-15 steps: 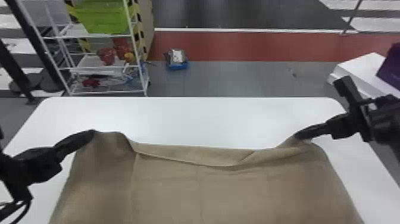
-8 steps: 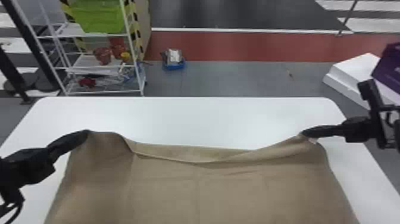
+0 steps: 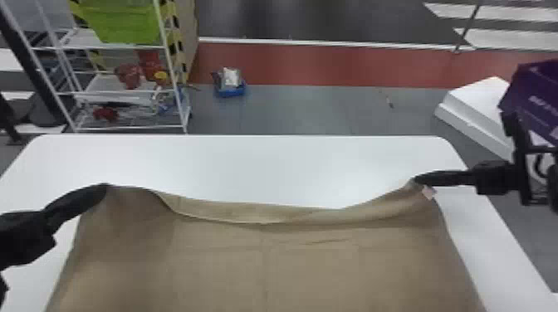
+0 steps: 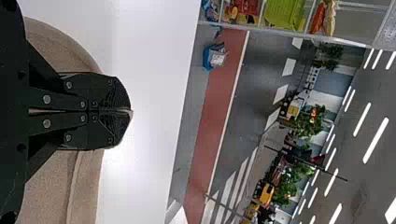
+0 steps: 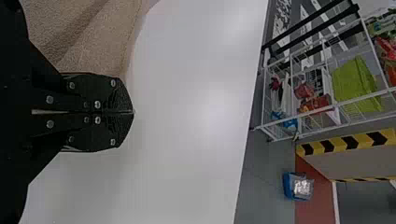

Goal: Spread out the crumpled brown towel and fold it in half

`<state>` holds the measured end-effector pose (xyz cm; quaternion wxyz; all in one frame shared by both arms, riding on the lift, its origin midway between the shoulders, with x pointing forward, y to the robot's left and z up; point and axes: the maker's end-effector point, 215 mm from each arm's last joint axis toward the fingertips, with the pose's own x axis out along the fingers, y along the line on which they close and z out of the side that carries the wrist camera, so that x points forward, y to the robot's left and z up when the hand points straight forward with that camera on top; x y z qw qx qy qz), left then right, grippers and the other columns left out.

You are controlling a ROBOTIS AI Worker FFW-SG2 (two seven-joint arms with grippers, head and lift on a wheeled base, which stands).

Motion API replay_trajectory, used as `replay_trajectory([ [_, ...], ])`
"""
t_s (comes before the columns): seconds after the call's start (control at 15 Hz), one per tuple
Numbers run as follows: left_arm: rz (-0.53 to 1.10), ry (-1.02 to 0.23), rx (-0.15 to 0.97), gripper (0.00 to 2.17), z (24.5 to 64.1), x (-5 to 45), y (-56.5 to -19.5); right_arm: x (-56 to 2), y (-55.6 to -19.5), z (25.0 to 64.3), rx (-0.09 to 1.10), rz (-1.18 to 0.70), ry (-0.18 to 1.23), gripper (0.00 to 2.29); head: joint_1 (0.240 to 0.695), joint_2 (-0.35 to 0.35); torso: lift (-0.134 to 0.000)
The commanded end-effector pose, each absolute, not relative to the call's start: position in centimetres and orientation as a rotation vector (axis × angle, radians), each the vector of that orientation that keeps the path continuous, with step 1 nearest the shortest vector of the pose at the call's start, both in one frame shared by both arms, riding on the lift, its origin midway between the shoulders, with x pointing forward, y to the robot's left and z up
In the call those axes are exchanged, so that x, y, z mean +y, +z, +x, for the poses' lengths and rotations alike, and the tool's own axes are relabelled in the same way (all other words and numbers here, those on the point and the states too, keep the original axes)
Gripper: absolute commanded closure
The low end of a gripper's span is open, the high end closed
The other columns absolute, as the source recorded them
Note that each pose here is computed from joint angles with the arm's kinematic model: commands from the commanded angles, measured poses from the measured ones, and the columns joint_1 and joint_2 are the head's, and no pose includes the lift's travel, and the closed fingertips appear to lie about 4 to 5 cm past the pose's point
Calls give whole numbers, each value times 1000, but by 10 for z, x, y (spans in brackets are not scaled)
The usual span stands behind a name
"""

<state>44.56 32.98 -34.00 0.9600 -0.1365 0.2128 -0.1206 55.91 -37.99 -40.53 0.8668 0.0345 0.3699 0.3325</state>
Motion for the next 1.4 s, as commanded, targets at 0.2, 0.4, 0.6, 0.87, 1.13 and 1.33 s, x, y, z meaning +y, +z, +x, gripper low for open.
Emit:
replay_trajectory([
  [0.2, -328, -251, 407, 1328, 417, 346, -325, -406, -360, 534, 624, 95, 697, 1892, 695, -59, -124],
  [0.4, -336, -231, 388, 1328, 406, 362, -317, -434, -349, 507, 552, 62, 689, 1892, 695, -72, -124],
  [0.6, -354, -210, 379, 1328, 396, 377, -316, -454, -341, 474, 486, 48, 678, 1892, 695, -90, -124],
  [0.87, -370, -195, 388, 1332, 375, 388, -326, -453, -344, 434, 447, 12, 693, 1892, 695, -99, -124],
  [1.13, -366, -185, 423, 1328, 359, 392, -339, -437, -351, 402, 434, -3, 702, 1892, 695, -86, -124],
  [1.33, -341, -158, 471, 1328, 346, 400, -354, -440, -352, 380, 402, -15, 698, 1892, 695, -67, -124],
])
